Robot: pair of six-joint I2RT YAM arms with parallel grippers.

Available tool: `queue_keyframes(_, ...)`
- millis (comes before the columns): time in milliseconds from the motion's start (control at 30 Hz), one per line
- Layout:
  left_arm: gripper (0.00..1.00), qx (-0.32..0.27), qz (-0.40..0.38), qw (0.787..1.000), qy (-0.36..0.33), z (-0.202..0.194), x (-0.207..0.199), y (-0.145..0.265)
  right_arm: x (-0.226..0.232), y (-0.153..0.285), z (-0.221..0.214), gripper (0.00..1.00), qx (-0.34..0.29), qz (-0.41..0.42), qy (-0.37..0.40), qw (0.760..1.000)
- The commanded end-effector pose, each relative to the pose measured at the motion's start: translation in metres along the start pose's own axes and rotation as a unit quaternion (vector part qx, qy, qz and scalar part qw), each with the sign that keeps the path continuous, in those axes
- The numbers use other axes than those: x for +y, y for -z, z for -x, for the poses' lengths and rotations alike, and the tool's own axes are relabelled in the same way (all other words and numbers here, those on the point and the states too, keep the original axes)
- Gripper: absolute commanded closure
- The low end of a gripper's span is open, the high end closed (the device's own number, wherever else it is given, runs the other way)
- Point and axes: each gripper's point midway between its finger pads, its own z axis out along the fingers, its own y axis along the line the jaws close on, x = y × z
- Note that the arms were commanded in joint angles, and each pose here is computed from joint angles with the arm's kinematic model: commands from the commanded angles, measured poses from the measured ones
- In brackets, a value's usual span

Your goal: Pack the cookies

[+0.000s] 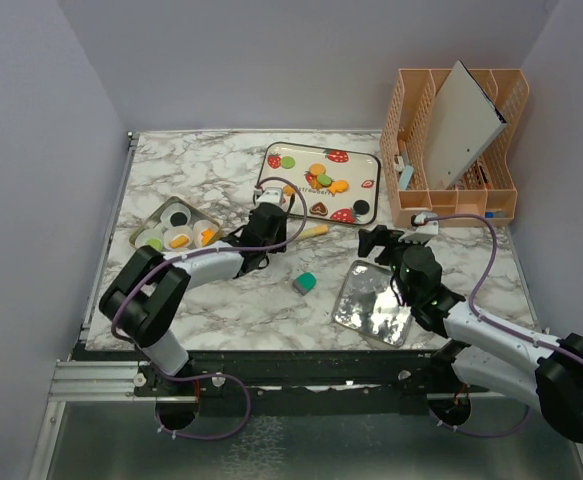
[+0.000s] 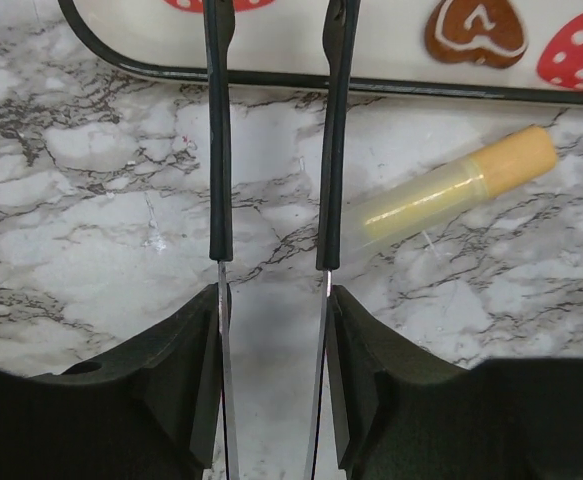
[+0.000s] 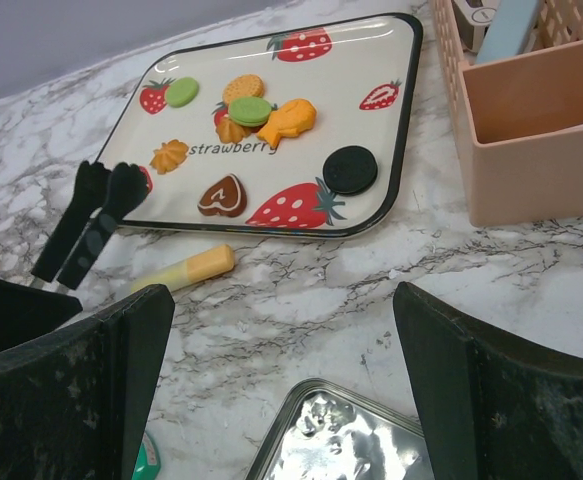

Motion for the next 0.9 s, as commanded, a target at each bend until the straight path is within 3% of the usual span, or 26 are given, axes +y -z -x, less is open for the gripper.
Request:
queue_keyframes(0,0.53,-0.011,0.021,1.000,-0.018,-0.011,0.002,-0.021,-0.002,-0.001,-0.002,0.00,-0.003,0.003,0.011,1.000)
queue_keyframes(167,0.47,0.008,0.029,0.999,-0.033,-0.027,0.003,-0.032,0.001,-0.002,-0.006,0.00,0.008,0.010,0.016,1.000)
queue_keyframes(433,0.32,-0.002,0.028,0.999,-0.027,-0.019,0.002,-0.024,0.011,0.007,-0.008,0.00,0.059,0.025,0.022,0.998)
queue_keyframes(867,0.16,-0.047,0.013,0.998,0.025,0.029,0.004,0.044,0.026,0.032,-0.030,0.00,0.234,0.018,0.017,0.972)
